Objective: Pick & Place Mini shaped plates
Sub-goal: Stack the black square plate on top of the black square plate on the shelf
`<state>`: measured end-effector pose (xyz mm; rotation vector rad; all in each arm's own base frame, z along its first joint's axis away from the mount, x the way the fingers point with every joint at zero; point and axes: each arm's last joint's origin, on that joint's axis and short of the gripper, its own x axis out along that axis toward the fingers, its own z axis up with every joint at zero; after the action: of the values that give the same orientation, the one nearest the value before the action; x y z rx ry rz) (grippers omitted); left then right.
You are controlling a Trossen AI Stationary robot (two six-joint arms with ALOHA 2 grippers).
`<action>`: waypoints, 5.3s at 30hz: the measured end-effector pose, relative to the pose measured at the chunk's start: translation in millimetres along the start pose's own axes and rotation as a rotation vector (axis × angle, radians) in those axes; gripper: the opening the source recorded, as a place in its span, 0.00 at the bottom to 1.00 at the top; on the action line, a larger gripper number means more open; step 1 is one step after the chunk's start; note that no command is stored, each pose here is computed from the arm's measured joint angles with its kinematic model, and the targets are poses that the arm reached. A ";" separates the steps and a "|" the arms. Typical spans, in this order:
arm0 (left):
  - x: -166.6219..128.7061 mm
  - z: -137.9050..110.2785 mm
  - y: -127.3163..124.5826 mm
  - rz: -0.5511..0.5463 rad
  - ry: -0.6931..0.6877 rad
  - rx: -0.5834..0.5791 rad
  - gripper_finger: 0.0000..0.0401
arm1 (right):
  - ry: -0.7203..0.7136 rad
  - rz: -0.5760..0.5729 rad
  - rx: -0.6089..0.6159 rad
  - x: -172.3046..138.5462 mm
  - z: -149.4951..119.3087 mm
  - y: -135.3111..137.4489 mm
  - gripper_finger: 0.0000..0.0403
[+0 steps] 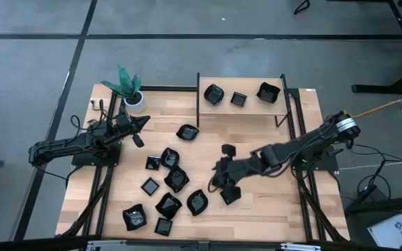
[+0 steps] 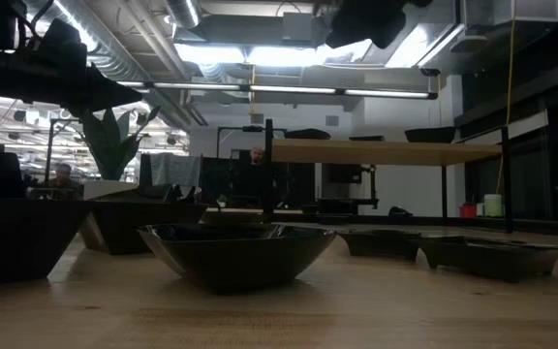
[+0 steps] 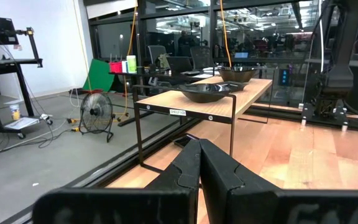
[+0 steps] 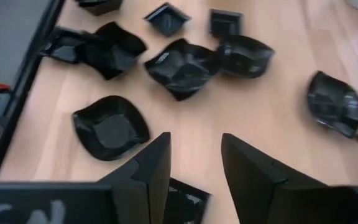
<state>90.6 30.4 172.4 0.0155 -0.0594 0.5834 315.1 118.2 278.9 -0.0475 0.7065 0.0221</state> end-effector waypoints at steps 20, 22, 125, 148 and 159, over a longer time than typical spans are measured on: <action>0.0 0.0 0.0 0.000 0.000 0.000 0.01 | 0.153 -0.015 0.030 47.7 -7.3 44.4 0.35; 0.0 0.1 0.0 0.000 0.000 0.000 0.01 | 0.171 -0.020 0.034 47.5 -1.5 47.6 0.35; 0.0 0.1 0.0 0.000 0.000 0.000 0.01 | 0.640 -0.160 0.221 81.5 -9.0 32.0 0.00; 0.0 0.1 0.0 0.000 0.000 0.000 0.01 | 0.336 -0.247 0.210 -22.9 44.6 -23.7 0.00; 0.0 0.2 0.0 0.000 -0.001 0.000 0.01 | 0.291 -0.362 0.165 -48.7 54.1 -75.3 0.00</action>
<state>90.6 30.4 172.5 0.0154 -0.0603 0.5830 315.9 45.6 354.4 -0.0194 0.9794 -0.3964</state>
